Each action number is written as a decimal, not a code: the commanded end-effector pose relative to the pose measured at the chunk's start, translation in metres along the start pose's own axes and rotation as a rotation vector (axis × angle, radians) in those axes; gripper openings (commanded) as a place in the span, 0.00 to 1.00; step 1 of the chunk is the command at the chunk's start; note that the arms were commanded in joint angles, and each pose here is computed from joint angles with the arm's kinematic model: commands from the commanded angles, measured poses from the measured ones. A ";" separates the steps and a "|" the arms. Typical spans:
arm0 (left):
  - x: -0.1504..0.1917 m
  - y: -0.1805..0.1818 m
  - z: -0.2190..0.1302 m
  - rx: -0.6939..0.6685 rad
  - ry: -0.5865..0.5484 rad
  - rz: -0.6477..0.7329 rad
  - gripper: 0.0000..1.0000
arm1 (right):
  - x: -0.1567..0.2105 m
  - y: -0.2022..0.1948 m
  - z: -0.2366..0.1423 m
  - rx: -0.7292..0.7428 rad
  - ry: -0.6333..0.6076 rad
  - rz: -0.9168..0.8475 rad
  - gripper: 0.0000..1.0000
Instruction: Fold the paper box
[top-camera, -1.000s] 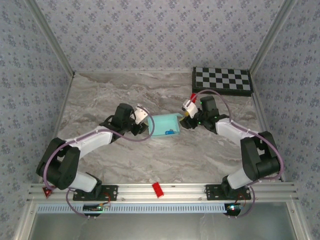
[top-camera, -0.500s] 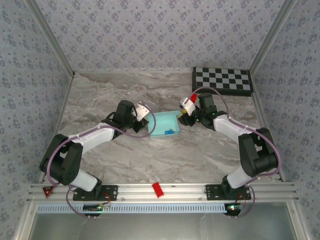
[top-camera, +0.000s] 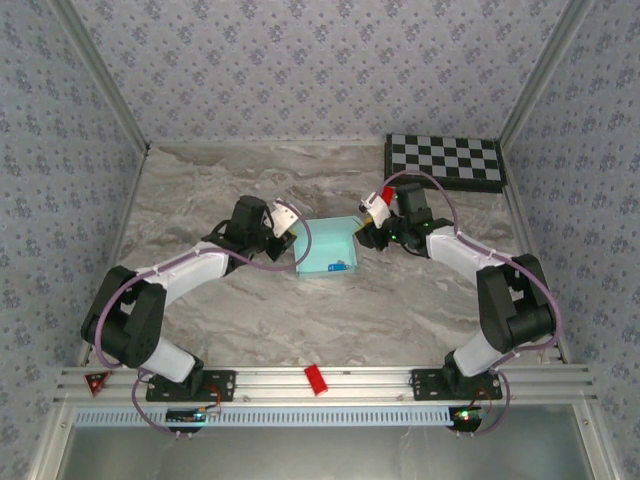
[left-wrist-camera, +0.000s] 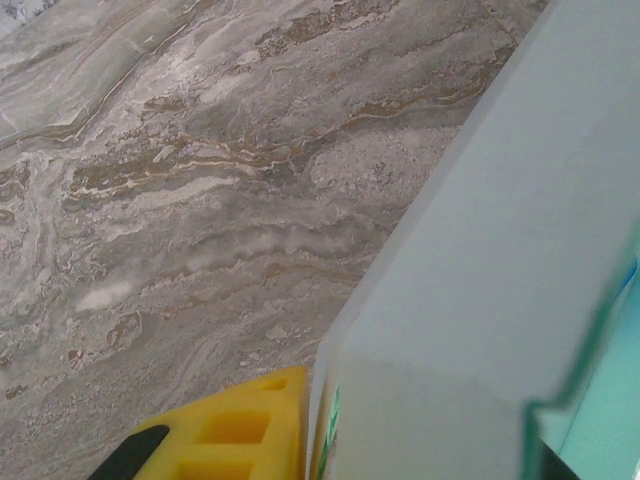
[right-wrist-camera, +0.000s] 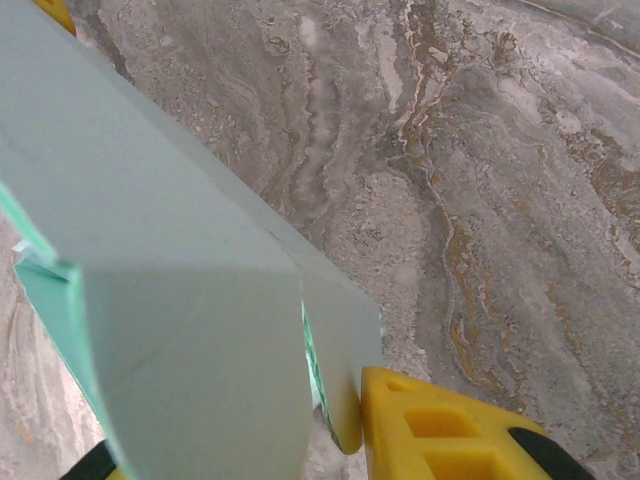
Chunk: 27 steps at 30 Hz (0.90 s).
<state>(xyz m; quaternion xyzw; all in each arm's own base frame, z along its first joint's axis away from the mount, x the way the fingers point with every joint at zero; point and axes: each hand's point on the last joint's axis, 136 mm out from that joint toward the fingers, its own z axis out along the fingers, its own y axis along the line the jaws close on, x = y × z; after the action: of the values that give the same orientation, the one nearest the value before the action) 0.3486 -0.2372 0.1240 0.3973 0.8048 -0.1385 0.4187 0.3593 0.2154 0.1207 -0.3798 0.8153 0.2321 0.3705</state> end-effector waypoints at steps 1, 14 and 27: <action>-0.020 0.002 0.000 0.018 -0.052 -0.017 0.16 | -0.005 0.005 0.003 -0.009 0.010 0.058 0.26; -0.021 0.009 0.010 0.009 -0.027 -0.084 0.10 | -0.004 -0.010 0.003 0.154 -0.003 0.169 0.22; -0.033 0.015 0.017 0.005 -0.038 -0.158 0.07 | -0.009 -0.016 -0.005 0.294 -0.072 0.228 0.15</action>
<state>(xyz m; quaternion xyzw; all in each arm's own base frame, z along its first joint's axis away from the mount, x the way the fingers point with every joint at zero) 0.3706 -0.2492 0.1285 0.3471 0.8263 -0.1656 0.4115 0.3683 0.2114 0.1187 -0.2504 0.8657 0.1763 0.3960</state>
